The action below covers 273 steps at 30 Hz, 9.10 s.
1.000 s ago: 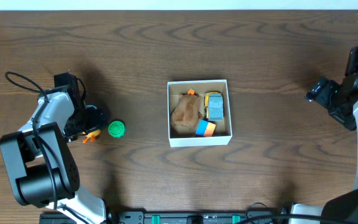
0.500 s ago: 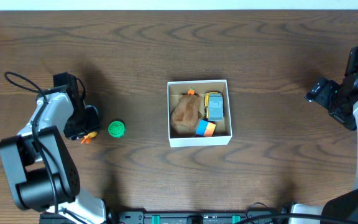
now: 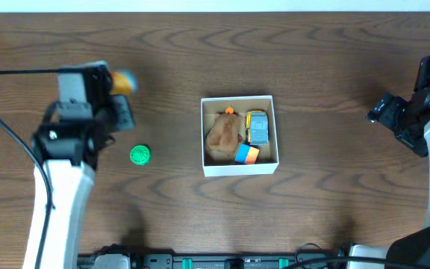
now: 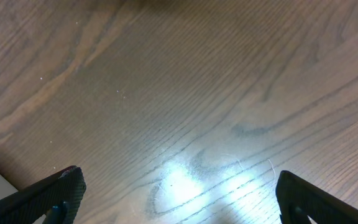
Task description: Pack container
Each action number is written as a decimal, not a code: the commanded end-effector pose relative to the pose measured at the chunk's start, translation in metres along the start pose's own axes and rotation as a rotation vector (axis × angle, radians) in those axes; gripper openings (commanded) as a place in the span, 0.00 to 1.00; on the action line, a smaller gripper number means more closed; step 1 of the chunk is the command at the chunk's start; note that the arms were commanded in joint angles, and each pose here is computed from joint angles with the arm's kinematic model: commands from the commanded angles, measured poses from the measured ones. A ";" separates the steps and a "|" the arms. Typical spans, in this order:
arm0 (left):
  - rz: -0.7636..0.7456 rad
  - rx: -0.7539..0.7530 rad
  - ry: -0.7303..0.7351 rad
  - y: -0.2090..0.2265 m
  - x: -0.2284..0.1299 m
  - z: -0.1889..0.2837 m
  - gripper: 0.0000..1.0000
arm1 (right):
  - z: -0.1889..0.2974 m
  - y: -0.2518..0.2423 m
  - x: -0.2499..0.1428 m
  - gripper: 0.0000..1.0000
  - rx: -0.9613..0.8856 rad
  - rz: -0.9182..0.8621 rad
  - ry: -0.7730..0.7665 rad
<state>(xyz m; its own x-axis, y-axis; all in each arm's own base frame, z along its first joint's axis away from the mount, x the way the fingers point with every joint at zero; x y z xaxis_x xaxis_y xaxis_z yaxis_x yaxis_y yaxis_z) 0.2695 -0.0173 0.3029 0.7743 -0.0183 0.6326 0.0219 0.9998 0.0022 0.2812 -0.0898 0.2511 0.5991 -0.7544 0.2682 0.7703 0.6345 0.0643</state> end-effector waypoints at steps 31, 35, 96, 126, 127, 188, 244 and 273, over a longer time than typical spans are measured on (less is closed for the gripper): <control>-0.781 -0.338 0.296 -0.199 -0.078 -0.072 0.46 | 0.003 -0.001 -0.001 0.99 0.005 0.011 -0.006; -0.781 -0.338 0.295 -0.199 -0.078 -0.072 0.66 | 0.003 -0.001 -0.001 0.99 0.005 0.011 -0.006; 0.241 0.051 0.792 0.010 -0.123 -0.187 0.98 | 0.003 0.000 -0.001 0.99 0.008 0.022 -0.004; 0.240 0.052 0.774 0.011 -0.123 -0.190 0.53 | 0.003 0.000 -0.001 0.99 0.008 0.027 -0.004; 0.240 0.052 0.773 0.011 -0.123 -0.190 0.52 | 0.003 0.000 -0.001 0.99 0.008 0.027 -0.004; -0.645 -0.327 0.043 -0.192 -0.045 -0.052 0.76 | 0.003 0.000 -0.001 0.99 0.009 0.040 -0.003; 0.042 -0.071 -0.245 0.001 -0.149 0.059 0.98 | 0.044 -0.054 -0.156 0.99 0.491 0.293 -0.549; 0.042 -0.070 -0.243 0.001 -0.149 0.059 0.98 | 0.034 -0.067 -0.171 0.99 0.626 0.414 -0.705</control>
<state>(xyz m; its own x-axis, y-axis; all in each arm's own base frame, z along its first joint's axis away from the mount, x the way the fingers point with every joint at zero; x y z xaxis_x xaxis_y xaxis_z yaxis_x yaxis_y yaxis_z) 0.1165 -0.0129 0.2562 0.5916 0.0196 0.8060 0.0491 0.9970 -0.0603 0.1232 0.0007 0.2461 0.3814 -0.3879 0.8391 0.2353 0.9185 0.3176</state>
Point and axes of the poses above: each gripper's point midway between its finger pads, its own z axis back along the fingers, its own y axis along the line the jaws close on, x = y × z, the point moved 9 cm from there along z, back along the fingers, and after that the axes turned 9 degrees about -z, right-handed, at the moved point
